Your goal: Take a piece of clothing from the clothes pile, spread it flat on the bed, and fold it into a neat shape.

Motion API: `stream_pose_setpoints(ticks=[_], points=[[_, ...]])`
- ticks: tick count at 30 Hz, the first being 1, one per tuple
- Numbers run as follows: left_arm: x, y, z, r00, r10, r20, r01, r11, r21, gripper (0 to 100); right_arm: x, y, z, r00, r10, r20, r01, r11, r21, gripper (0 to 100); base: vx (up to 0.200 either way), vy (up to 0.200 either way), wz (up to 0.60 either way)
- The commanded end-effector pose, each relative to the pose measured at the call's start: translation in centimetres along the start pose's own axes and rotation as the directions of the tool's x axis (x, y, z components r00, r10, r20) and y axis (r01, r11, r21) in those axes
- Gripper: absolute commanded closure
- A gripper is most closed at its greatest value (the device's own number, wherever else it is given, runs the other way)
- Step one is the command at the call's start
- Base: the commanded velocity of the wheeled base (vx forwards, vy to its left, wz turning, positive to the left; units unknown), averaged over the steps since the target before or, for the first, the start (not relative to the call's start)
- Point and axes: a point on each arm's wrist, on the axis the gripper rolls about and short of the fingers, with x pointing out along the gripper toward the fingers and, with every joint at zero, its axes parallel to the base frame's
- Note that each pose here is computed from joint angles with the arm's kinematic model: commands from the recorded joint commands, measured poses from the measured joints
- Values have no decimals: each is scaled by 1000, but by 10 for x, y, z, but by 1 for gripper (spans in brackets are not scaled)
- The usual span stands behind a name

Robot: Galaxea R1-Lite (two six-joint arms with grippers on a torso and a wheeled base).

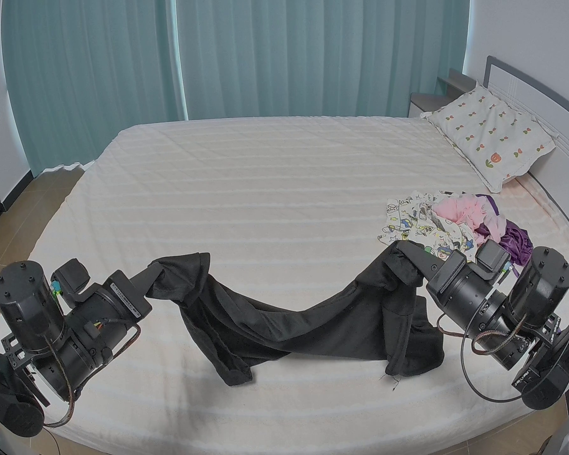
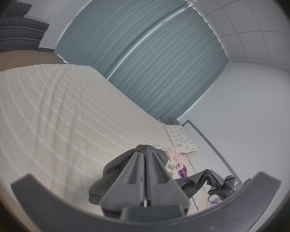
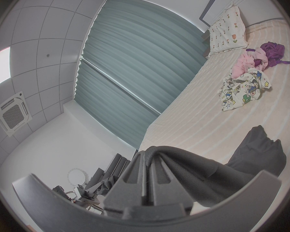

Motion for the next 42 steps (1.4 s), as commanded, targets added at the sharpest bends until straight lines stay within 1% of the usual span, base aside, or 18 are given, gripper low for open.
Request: stream_pose_setpoints(ticks=[1, 7, 11, 14, 19, 23, 25, 27, 28, 29, 30, 32, 34, 36, 38, 39, 40, 42], points=[[1, 1, -3, 1000, 5, -11, -5, 1000, 2, 100, -3, -2, -1, 1000, -2, -5, 2, 1000, -4, 100, -200, 0, 0], [0, 0, -3, 1000, 3, -12, -3, 1000, 3, 100, -7, -3, -3, 1000, -6, -21, 6, 1000, -14, 100, -200, 0, 0], [-8, -8, -16, 996, -43, -76, 45, 999, 24, 100, -9, -3, -6, 999, -11, -37, 9, 999, -49, 100, -200, 0, 0], [-9, -10, -18, 995, -49, -87, 53, 998, 41, 100, -11, -2, -7, 999, -7, -44, 4, 998, -64, 100, -200, 0, 0], [-16, -15, -9, 996, -82, -46, 85, 995, 58, 100, -29, 18, 5, 994, 102, -40, -104, 993, -53, 100, -200, 0, 0], [-27, -20, 6, 994, -111, 15, 109, 989, 96, 100, -46, 38, 23, 976, 219, 7, -218, 975, -48, 100, -200, 0, 0], [-35, -26, 16, 990, -131, 58, 125, 987, 104, 100, -55, 49, 35, 960, 274, 51, -272, 961, -52, 100, -200, 0, 0], [-46, -33, 29, 984, -153, 97, 143, 985, 100, 100, -67, 63, 48, 936, 341, 86, -337, 940, -59, 100, -100, 0, 0], [-48, -34, 31, 983, -156, 100, 146, 984, 99, 100, -68, 64, 50, 933, 350, 88, -345, 937, -59, 100, 0, 0, 0], [-57, -39, 40, 982, -161, 103, 151, 984, 98, 100, -77, 76, 61, 914, 393, 99, -388, 919, -66, 100, 0, 0, 0], [-61, -42, 44, 983, -158, 96, 149, 984, 98, 100, -82, 82, 69, 907, 408, 103, -403, 912, -71, 100, 0, 0, 0], [-65, -46, 50, 986, -146, 81, 137, 985, 100, 100, -84, 96, 83, 903, 419, 96, -413, 908, -73, 100, 0, 0, 0], [-63, -51, 57, 985, -144, 91, 136, 987, 91, 100, -79, 106, 97, 914, 397, 84, -391, 917, -73, 100, 0, 0, 0], [-59, -53, 64, 984, -129, 121, 119, 989, 91, 100, -68, 114, 115, 926, 364, 102, -357, 931, -80, 100, 0, 0, 0], [-59, -53, 64, 984, -129, 121, 119, 989, 91, 100, -68, 114, 115, 926, 364, 102, -357, 931, -80, 100, 0, 0, 0], [-47, -54, 69, 985, -105, 135, 93, 991, 92, 100, -47, 123, 139, 932, 334, 144, -330, 943, -52, 100, 0, 0, 0], [-45, -54, 70, 986, -97, 137, 85, 992, 92, 100, -42, 124, 145, 931, 330, 154, -326, 944, -49, 100, 0, 0, 0], [-31, -47, 70, 990, -48, 133, 36, 995, 97, 100, -15, 115, 157, 945, 286, 159, -283, 958, -45, 100, 0, 0, 0]])
